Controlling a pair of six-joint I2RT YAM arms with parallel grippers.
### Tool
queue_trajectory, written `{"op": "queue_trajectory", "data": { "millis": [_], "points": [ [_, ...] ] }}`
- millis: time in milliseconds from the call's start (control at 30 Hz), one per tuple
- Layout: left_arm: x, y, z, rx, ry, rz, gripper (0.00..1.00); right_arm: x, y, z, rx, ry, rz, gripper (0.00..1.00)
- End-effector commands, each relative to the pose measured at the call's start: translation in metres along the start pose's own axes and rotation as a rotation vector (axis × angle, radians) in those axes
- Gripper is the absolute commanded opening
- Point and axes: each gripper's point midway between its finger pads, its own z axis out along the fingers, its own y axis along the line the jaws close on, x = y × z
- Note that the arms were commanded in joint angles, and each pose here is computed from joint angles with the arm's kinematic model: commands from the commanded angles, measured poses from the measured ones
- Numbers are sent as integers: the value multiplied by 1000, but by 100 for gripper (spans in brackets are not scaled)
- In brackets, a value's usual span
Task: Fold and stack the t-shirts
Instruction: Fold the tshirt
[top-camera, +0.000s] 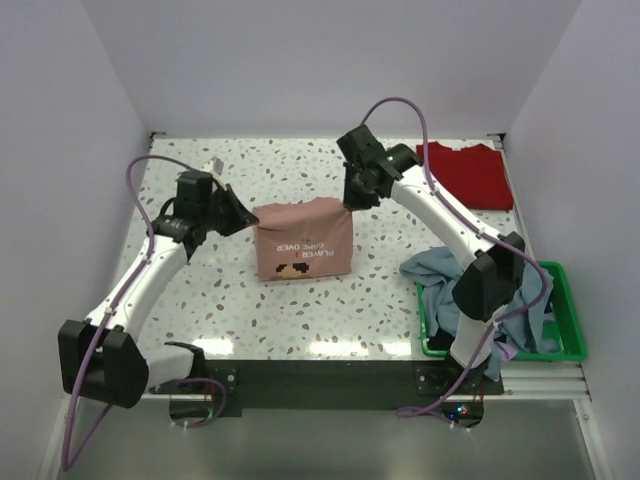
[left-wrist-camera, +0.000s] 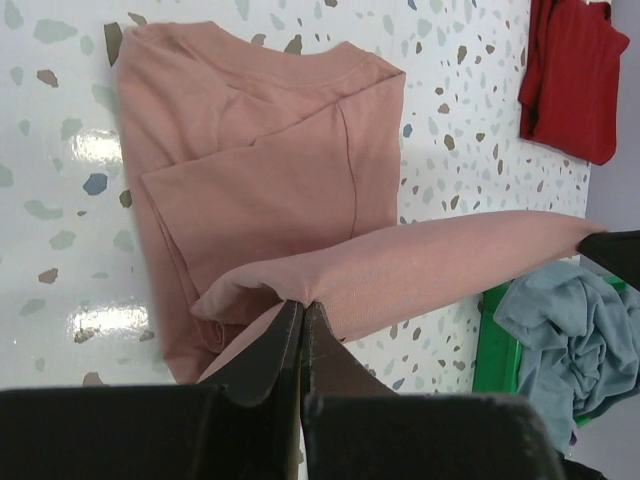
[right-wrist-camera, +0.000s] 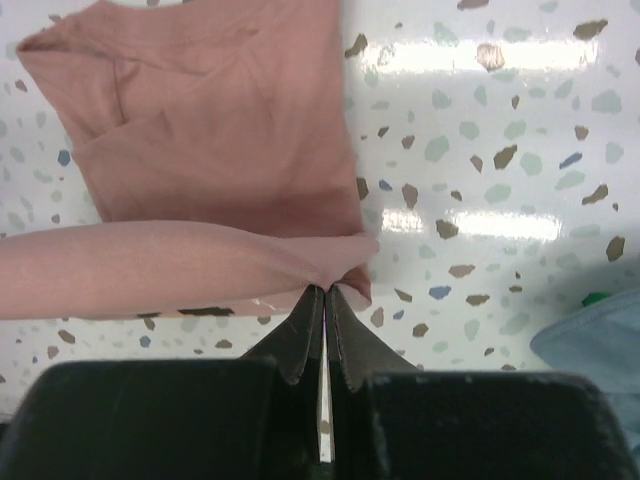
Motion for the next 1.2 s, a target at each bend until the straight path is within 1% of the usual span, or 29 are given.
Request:
{"op": "queue_trajectory", "data": {
  "millis": [0, 167, 200, 300, 467, 500, 533, 567, 633, 800, 1000, 1167],
  "points": [
    [-41, -16, 4, 41, -108, 26, 0, -31, 5, 0, -5, -72, -17, 0],
    [-54, -11, 21, 33, -118, 34, 0, -51, 7, 17, 0, -85, -8, 0],
    [-55, -5, 27, 19, -111, 28, 0, -51, 7, 28, 10, -74, -12, 0],
    [-59, 4, 38, 2, -106, 21, 0, -58, 10, 37, 9, -78, -14, 0],
    [-67, 15, 55, -20, -111, 13, 0, -69, 10, 65, 16, -63, -9, 0],
    [-65, 22, 62, -33, -98, 4, 0, -68, 12, 69, 12, -57, -10, 0],
    [-63, 23, 66, -21, -85, 4, 0, -68, 9, 80, 23, -45, -9, 0],
    [-65, 22, 70, -8, -89, 10, 0, -69, 10, 82, 18, -45, -7, 0],
    [-60, 30, 84, -11, -53, -4, 0, -71, 9, 91, 12, -38, 1, 0],
    [-67, 43, 107, -27, -50, -15, 0, -74, 9, 117, 11, -21, 13, 0],
    [-79, 52, 122, -66, -65, -24, 0, -77, 11, 141, -10, -2, 25, 0],
    [-86, 63, 128, -120, -84, -38, 0, -81, 15, 152, -41, -3, 38, 0]
  ]
}}
